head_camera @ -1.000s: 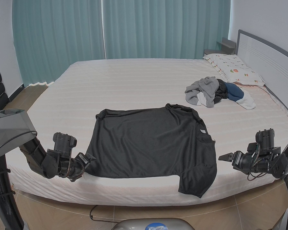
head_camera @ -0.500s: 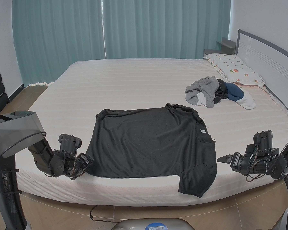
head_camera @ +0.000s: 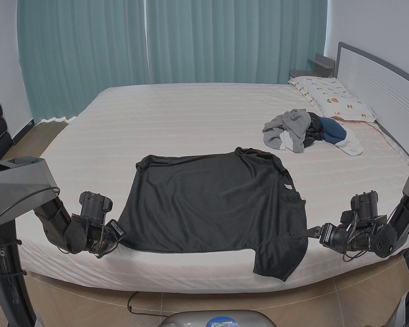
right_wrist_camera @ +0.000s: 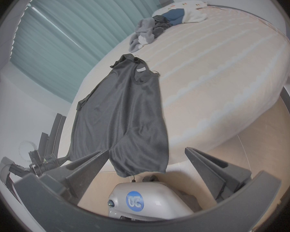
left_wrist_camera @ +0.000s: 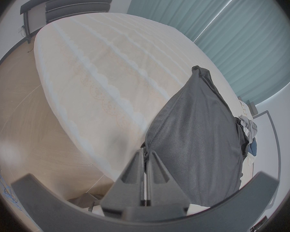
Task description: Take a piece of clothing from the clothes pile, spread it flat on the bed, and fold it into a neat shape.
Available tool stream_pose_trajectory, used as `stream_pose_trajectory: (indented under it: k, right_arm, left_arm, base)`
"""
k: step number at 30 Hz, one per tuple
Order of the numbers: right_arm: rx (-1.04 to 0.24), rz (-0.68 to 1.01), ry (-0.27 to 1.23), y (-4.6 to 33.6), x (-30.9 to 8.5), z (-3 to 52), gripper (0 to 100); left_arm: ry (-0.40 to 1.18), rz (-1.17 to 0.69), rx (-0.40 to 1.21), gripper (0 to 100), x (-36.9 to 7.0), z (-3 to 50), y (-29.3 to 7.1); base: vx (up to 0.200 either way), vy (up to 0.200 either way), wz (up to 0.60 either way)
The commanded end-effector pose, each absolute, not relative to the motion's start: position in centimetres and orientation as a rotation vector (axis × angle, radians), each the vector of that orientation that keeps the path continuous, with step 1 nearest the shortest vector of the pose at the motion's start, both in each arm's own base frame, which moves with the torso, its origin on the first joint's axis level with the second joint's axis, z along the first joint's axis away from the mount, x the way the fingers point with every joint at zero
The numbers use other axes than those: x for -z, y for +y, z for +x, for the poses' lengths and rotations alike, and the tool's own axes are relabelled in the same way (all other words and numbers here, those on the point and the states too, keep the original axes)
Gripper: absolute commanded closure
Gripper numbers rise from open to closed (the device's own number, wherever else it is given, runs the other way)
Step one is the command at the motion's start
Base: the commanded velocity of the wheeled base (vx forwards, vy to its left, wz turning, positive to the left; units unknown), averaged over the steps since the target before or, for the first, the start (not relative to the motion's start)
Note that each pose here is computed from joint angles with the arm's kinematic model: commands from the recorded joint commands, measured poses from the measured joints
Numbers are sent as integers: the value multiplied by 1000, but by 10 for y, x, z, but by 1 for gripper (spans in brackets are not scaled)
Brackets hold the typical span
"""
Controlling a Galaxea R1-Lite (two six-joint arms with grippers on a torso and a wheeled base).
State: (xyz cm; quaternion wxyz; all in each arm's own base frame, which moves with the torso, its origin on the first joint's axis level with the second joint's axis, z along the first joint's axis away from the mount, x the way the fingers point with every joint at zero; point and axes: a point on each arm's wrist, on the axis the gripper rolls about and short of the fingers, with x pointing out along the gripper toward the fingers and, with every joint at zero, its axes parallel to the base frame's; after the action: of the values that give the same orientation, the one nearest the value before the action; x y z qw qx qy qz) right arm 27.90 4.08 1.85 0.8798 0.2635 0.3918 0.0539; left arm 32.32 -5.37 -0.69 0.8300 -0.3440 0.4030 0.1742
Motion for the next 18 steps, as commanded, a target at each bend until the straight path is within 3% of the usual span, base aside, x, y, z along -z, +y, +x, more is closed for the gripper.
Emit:
stream_pose_trajectory:
  k: [1,18]
  right_arm:
    - [-126,537,857,49,12,286,0]
    - [-171,516,762,57,39,298,0]
  left_arm:
    - [843,-705,-374,100,3,321,-53]
    - [853,-695,-375,100,5,318,-53]
  base:
    - [0,0,0]
    - [0,0,0]
